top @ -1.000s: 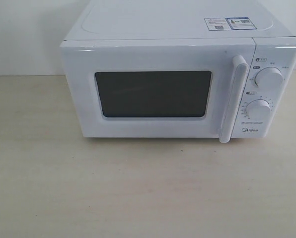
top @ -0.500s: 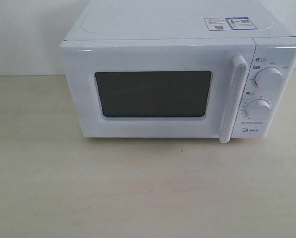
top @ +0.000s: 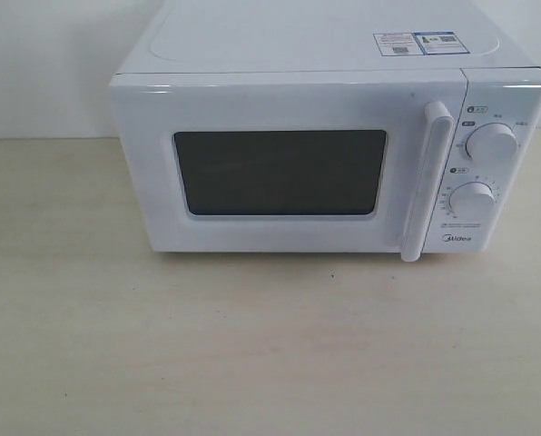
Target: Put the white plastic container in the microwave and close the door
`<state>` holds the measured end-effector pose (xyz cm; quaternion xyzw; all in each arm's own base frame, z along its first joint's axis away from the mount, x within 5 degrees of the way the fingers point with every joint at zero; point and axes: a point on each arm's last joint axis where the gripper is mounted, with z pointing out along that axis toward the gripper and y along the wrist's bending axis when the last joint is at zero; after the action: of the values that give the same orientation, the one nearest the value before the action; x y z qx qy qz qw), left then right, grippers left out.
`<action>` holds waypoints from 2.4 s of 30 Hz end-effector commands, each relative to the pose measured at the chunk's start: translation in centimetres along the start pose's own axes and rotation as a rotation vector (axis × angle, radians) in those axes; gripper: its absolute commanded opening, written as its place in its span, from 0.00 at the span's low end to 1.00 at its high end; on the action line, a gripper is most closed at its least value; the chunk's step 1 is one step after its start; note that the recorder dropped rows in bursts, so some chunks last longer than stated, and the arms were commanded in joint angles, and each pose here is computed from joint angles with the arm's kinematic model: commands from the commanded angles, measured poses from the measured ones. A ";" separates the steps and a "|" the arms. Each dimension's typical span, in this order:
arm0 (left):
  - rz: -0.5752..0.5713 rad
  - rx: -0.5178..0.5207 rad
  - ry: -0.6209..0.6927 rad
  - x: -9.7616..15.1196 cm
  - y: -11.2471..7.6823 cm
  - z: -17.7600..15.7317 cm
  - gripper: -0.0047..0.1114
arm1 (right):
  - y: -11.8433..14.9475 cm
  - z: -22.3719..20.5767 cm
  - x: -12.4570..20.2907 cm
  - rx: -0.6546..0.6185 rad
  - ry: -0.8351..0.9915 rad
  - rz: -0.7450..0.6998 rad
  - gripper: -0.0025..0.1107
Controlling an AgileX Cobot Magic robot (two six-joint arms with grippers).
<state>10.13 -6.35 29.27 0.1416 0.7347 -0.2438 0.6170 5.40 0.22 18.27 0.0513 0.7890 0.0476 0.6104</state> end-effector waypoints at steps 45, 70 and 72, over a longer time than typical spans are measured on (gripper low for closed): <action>-0.158 -0.411 -0.224 8.4 4.0 -5.7 0.08 | 0.0 0.0 -0.2 0.006 -0.021 0.005 0.02; 0.102 -0.484 0.061 10.9 4.5 -5.8 0.08 | 0.0 0.0 -0.2 0.006 -0.021 0.010 0.02; 0.097 -0.509 0.059 10.9 4.6 -5.9 0.08 | 0.0 0.0 -0.2 0.006 -0.021 0.010 0.02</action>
<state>5.41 -0.48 18.56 0.0347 0.7814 -0.0246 0.6226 5.41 0.21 18.32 0.0570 0.7867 0.0518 0.6125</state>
